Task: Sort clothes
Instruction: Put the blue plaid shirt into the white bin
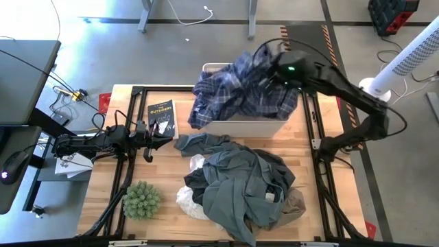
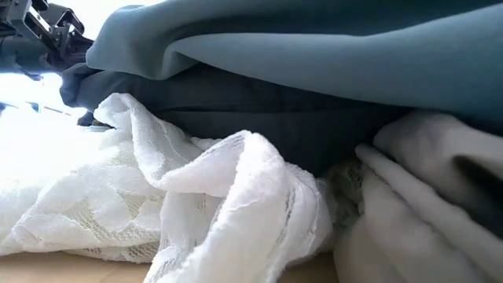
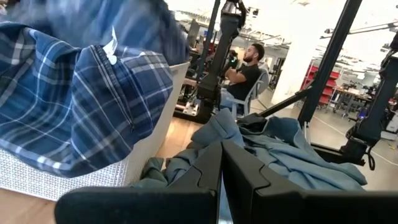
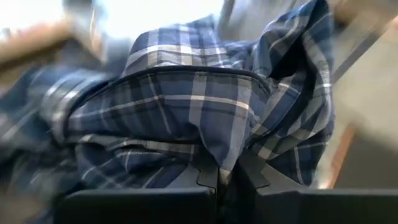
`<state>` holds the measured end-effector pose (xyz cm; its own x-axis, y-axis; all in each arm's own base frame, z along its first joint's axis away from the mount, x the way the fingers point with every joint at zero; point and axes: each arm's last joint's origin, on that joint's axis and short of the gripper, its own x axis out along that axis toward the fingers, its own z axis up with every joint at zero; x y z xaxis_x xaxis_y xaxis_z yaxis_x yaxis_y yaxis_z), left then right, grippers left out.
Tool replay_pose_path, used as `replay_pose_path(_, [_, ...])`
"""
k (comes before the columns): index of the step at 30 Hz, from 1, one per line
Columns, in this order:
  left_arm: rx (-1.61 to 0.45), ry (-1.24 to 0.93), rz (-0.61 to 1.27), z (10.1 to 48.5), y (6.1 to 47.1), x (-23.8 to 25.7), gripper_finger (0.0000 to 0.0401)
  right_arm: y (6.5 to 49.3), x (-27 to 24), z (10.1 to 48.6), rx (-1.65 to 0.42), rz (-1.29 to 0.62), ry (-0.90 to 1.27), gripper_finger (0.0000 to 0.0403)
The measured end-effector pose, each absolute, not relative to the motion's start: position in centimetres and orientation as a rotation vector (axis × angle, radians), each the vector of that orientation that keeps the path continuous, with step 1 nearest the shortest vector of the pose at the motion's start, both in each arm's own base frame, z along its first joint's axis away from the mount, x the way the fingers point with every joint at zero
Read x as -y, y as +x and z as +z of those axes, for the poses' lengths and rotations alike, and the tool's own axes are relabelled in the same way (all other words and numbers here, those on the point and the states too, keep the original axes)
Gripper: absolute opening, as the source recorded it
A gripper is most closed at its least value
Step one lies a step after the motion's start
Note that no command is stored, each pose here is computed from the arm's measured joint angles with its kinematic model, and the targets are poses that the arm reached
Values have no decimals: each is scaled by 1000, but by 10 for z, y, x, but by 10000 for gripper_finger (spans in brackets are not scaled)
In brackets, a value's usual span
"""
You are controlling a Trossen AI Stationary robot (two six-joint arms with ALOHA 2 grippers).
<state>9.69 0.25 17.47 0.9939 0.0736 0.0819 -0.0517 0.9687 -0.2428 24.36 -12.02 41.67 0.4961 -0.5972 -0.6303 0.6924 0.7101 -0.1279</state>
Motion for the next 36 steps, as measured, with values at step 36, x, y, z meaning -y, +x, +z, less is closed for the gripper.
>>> replay_pose_path(36, [88,-244,64,174,97,-3,10,389,72,407,-685,-236,144,117])
